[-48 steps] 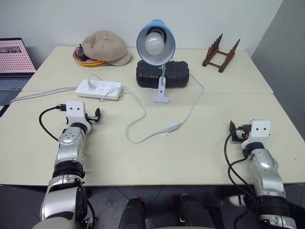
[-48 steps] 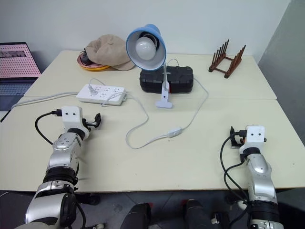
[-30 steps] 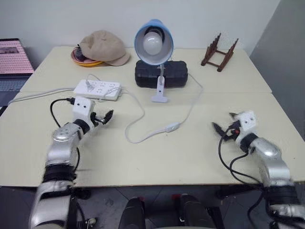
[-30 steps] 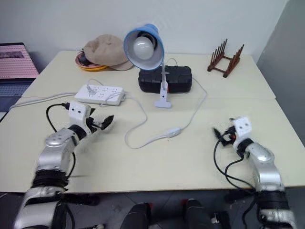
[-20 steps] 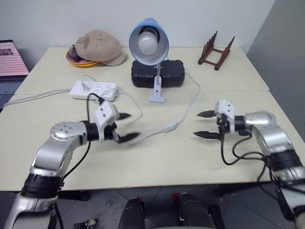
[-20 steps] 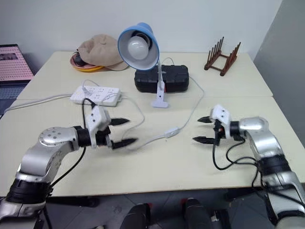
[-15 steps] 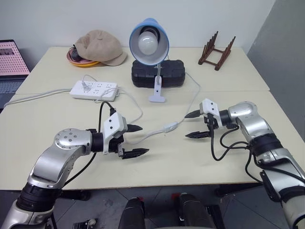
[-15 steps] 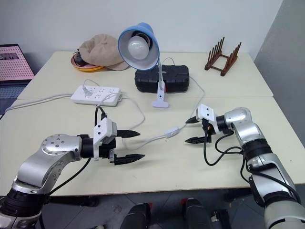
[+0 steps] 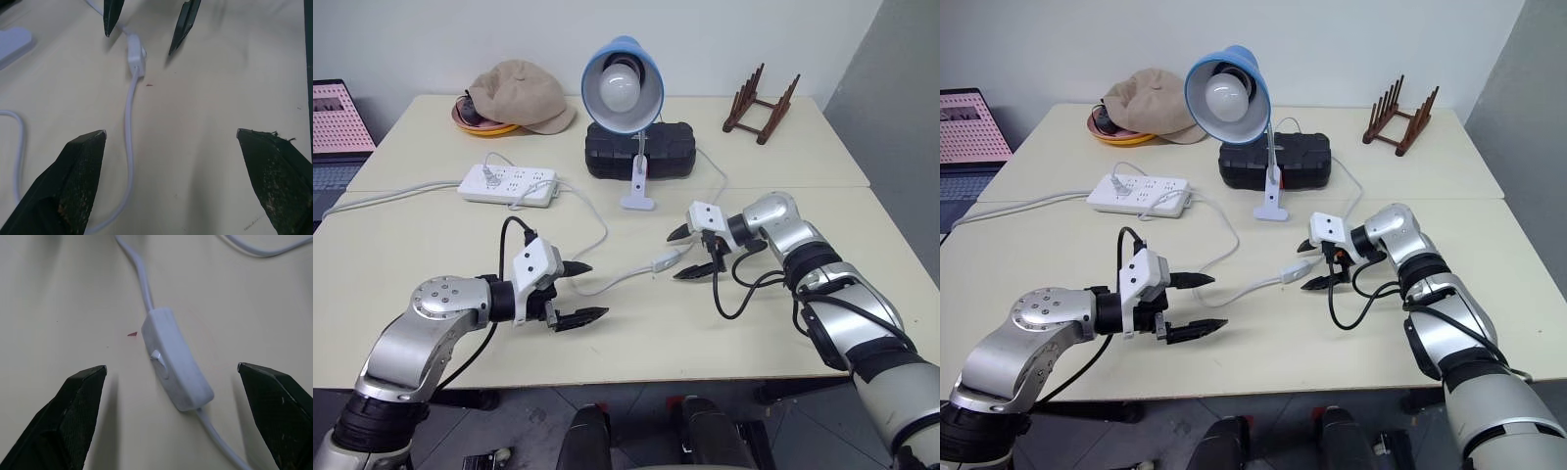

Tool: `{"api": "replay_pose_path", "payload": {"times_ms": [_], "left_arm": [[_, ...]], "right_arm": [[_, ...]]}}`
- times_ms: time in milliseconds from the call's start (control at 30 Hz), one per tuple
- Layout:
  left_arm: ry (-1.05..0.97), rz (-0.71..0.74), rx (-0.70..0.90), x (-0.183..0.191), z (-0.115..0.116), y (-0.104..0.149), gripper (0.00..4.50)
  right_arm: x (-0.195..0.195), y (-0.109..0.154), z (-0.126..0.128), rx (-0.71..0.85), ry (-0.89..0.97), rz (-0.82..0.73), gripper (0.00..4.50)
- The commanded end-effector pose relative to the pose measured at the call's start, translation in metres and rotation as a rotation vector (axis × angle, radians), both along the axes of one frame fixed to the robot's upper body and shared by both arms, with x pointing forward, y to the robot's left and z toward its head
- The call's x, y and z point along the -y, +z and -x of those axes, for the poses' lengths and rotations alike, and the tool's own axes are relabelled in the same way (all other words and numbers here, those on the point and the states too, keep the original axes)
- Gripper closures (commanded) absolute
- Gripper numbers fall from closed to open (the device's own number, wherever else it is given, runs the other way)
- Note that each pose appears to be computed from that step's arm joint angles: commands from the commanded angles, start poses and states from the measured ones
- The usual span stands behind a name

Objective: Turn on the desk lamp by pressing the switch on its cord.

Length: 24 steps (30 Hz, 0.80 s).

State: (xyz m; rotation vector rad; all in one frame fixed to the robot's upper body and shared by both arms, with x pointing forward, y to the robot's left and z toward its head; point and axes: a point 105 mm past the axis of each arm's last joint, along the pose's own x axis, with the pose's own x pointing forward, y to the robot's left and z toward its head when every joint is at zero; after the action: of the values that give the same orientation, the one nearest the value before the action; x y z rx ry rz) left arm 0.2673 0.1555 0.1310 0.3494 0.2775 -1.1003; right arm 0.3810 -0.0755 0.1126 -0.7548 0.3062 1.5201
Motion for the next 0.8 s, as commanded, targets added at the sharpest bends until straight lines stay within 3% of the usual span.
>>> {"api": "replay_pose_path", "payload": {"times_ms": [33,167,267,600,800], "left_arm": [[-0.006,0.010,0.073,0.0016,0.0016,0.0167,0.05],[-0.001,0.014,0.072,0.0014,0.0025,0.0165,0.05],[-0.001,0.017,0.072,0.0021,0.0024,0.0164,0.00],[-0.014,0.024,0.074,0.0047,-0.0014,0.0168,0.00],[-0.022,0.028,0.073,0.0069,-0.0025,0.0162,0.00]], "right_arm": [[0.0000,0.0097,-0.0053,0.054,0.012,0.034,0.00],[0.0006,0.0094,-0.0058,0.048,0.007,0.039,0.00],[0.0020,0.0079,-0.0049,0.041,0.012,0.049,0.43],[0.0036,0.0081,-0.0047,0.023,-0.012,-0.002,2.96],[0.0034,0.0102,-0.0051,0.020,-0.022,-0.033,4.14]]}}
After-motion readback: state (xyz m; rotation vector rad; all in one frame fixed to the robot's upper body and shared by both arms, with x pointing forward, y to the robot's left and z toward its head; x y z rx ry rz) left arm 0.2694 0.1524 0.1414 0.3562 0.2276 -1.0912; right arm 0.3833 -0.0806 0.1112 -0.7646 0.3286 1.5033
